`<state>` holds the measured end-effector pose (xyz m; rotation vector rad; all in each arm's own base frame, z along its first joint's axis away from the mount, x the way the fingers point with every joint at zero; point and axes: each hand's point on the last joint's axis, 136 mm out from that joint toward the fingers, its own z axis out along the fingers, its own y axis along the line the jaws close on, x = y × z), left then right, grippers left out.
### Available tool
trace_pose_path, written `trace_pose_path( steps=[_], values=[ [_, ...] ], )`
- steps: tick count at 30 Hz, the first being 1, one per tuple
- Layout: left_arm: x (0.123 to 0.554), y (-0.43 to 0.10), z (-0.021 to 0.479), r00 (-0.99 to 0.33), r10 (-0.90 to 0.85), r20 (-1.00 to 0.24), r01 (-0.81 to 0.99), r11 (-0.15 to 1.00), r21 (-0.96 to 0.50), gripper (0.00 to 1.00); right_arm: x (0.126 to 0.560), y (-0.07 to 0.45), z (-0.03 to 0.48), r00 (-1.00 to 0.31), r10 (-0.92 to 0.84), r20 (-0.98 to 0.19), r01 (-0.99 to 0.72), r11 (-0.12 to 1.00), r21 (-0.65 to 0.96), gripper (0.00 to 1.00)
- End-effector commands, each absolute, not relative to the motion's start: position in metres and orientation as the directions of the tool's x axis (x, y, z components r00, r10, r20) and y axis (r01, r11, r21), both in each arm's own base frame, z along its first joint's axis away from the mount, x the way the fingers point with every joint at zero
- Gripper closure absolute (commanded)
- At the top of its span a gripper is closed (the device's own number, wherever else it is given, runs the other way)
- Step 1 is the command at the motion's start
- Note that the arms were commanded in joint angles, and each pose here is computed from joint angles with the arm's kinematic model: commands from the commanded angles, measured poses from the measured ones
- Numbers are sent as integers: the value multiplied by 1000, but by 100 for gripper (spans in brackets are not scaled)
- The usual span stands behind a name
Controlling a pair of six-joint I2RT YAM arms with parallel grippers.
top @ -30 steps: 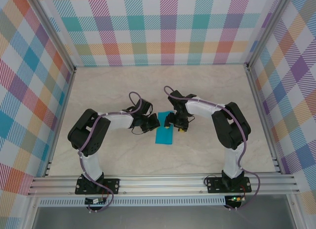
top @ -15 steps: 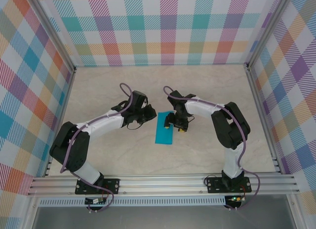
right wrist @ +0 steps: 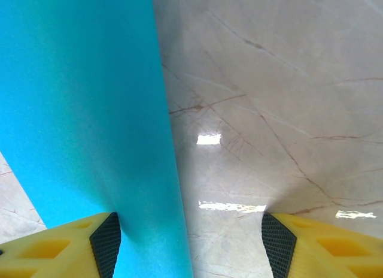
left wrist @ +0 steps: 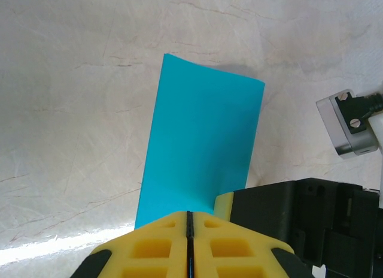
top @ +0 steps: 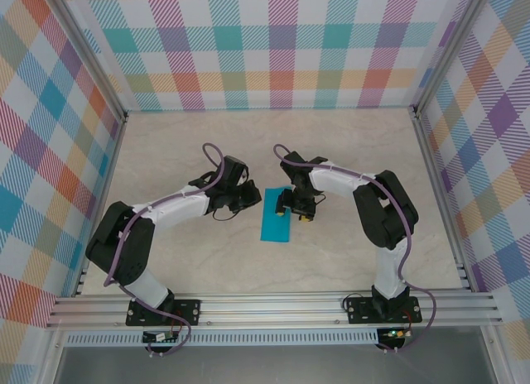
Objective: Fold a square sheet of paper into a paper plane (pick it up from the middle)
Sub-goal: Fold the square sheet of paper in half at the center of the table.
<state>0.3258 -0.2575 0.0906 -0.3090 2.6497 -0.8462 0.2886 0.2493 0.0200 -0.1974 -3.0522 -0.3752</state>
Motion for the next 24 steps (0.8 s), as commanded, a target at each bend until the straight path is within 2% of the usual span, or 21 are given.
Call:
trace_pose_path(
  steps=[1,24],
  values=[
    [323,-261,82,-931,-287,-226,-99,793,-600,92,276,229,-1,-983,134,125,149,981,123,32],
    [321,-259,75,-932,-290,-218,-112,803,-586,95,278,233,10,-987,126,104,142,975,171,35]
  ],
)
